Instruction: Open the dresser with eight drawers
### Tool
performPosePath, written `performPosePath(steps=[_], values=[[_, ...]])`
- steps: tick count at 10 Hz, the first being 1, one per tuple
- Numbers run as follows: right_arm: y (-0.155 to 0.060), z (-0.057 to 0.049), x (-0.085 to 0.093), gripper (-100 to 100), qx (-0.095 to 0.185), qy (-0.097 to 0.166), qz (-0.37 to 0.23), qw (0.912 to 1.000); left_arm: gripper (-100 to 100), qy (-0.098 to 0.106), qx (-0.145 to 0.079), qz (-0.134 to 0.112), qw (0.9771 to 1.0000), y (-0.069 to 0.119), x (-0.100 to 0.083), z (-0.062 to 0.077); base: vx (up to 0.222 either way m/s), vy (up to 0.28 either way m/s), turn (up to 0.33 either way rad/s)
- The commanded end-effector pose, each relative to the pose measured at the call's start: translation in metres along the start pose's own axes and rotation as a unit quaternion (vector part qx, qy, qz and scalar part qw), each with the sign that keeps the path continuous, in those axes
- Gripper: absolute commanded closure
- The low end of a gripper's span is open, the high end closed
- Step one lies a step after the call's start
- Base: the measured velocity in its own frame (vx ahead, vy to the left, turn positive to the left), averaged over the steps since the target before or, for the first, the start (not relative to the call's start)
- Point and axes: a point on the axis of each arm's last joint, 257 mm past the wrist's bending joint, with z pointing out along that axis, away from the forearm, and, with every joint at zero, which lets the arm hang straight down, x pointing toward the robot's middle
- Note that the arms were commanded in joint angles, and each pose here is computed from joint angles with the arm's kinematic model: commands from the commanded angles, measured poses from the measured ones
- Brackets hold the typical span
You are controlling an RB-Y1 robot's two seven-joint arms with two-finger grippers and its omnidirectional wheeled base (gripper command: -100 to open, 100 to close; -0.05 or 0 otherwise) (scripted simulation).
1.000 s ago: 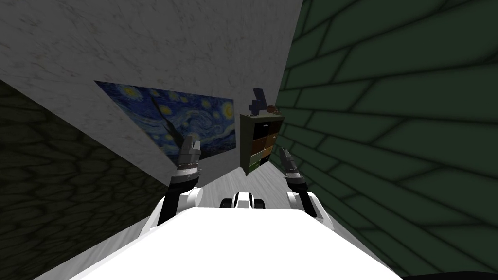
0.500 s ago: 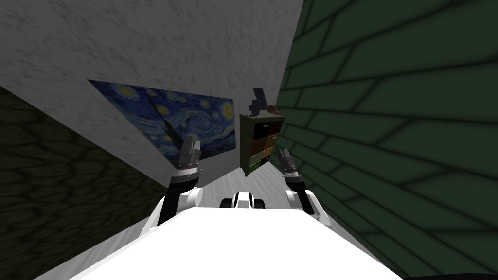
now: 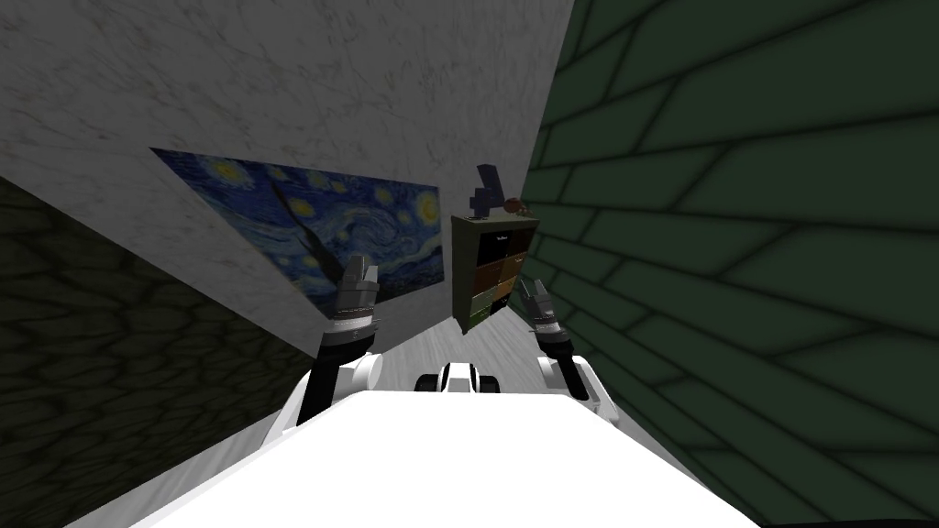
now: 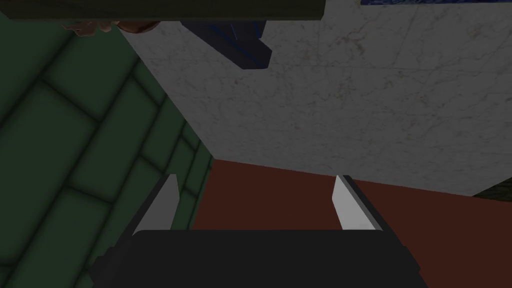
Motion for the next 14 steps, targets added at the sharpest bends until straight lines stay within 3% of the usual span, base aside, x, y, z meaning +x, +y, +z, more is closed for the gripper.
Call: performPosePath(steps=[1, 8, 12, 14], values=[[0.001, 0.002, 0.007, -100, -0.009, 0.004, -0.046, 0.9989, 0, 0.000, 0.000, 0.000, 1.0000, 0.000, 0.000, 0.000, 0.045, -0.019, 0.016], [0.002, 0.004, 0.022, -100, -0.025, 0.011, -0.159, 0.9869, 0, 0.000, 0.000, 0.000, 1.0000, 0.000, 0.000, 0.000, 0.039, -0.016, 0.010], [0.001, 0.005, 0.040, -100, -0.040, 0.021, -0.229, 0.9724, 0, 0.000, 0.000, 0.000, 1.0000, 0.000, 0.000, 0.000, 0.042, -0.018, 0.012], [0.001, 0.005, 0.040, -100, -0.041, 0.019, -0.257, 0.9655, 0, 0.000, 0.000, 0.000, 1.0000, 0.000, 0.000, 0.000, 0.036, -0.019, 0.006]])
